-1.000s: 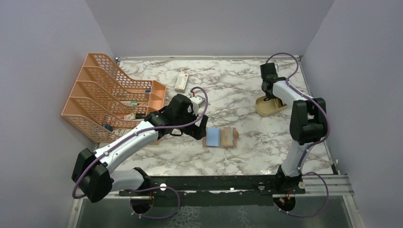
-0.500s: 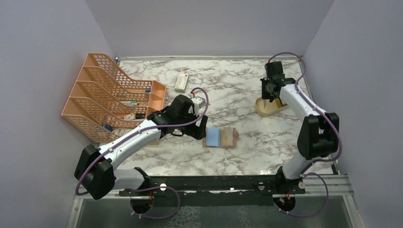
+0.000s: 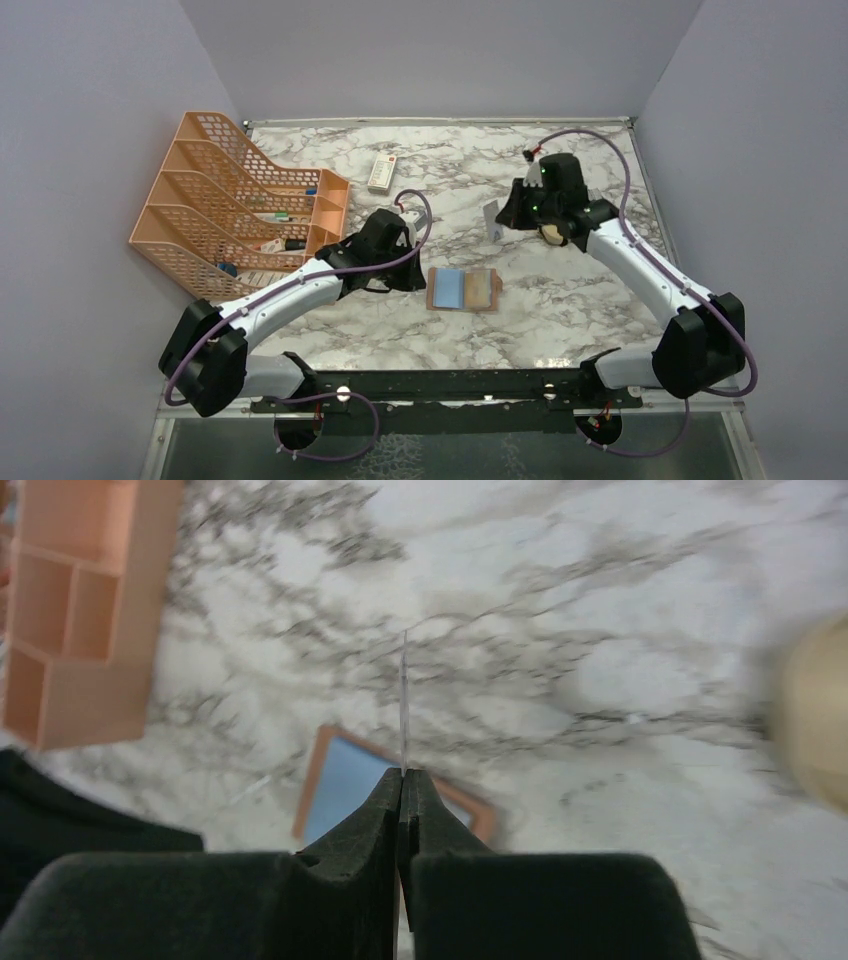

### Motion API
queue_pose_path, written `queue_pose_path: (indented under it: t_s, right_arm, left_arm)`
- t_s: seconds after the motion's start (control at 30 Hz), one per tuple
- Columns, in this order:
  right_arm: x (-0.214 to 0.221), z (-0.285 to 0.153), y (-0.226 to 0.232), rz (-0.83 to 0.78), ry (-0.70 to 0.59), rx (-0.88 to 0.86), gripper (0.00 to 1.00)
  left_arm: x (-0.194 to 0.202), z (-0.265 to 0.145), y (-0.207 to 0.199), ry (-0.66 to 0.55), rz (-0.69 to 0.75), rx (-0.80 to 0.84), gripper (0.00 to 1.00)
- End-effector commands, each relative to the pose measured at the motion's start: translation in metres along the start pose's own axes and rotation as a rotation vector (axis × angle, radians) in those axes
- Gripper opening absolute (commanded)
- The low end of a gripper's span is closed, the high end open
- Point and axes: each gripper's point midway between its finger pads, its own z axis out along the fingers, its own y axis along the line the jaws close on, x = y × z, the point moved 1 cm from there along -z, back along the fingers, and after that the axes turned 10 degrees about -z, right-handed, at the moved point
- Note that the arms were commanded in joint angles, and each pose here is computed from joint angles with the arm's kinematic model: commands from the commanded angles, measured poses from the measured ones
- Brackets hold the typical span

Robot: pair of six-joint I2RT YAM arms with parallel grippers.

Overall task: Put the credit cards into the card holder
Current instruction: Insert the credit card into the card holder.

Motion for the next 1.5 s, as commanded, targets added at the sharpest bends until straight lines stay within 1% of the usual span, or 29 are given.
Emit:
queue_pose_path:
  t_s: [0.0, 0.13, 0.27, 0.4, 0.6, 0.67, 0.8, 0.97, 1.07, 1.17, 1.27, 1.37, 1.47]
  right_arm:
    - [0.009, -0.005, 0.066, 0.058, -0.045, -0.273, 0.01]
    - [0.028, -0.006, 0.081, 0.078, -0.004, -0.344, 0.01]
    - [0.054, -0.007, 0.099, 0.109, 0.041, -0.459, 0.01]
    - [0.079, -0.001, 0.102, 0.153, 0.104, -0.448, 0.01]
    - [0.103, 0.004, 0.106, 0.201, 0.137, -0.489, 0.01]
    - [0.111, 0.007, 0.104, 0.216, 0.163, -0.478, 0.01]
    - [0.12, 0.012, 0.097, 0.228, 0.178, -0.435, 0.01]
    - [0.132, 0.025, 0.079, 0.214, 0.192, -0.33, 0.01]
    - [0.14, 0.029, 0.076, 0.207, 0.207, -0.325, 0.01]
    - [0.148, 0.034, 0.073, 0.205, 0.227, -0.311, 0.01]
    - [0.15, 0.036, 0.066, 0.196, 0.229, -0.275, 0.01]
    - [0.15, 0.037, 0.065, 0.199, 0.218, -0.283, 0.01]
    - [0.156, 0.039, 0.058, 0.197, 0.25, -0.279, 0.01]
  left_arm:
    - [-0.003, 0.008, 0.001, -0.04, -0.07, 0.014, 0.0]
    - [0.0, 0.017, 0.011, -0.05, -0.095, -0.019, 0.0]
    - [0.003, 0.028, 0.023, -0.056, -0.119, -0.059, 0.0]
    - [0.004, 0.036, 0.022, -0.051, -0.152, -0.039, 0.0]
    - [0.007, 0.041, 0.023, -0.053, -0.16, -0.019, 0.0]
    - [0.009, 0.042, 0.024, -0.052, -0.164, -0.021, 0.0]
    - [0.012, 0.046, 0.02, -0.057, -0.179, 0.026, 0.0]
    - [0.011, 0.049, 0.013, -0.047, -0.183, 0.064, 0.0]
    - [0.005, 0.049, 0.015, -0.068, -0.17, 0.048, 0.0]
    - [0.002, 0.051, 0.011, -0.078, -0.162, 0.077, 0.0]
    - [0.003, 0.059, 0.014, -0.054, -0.155, 0.058, 0.0]
    - [0.007, 0.066, 0.018, -0.027, -0.152, 0.043, 0.0]
    - [0.015, 0.074, 0.027, 0.003, -0.174, 0.018, 0.0]
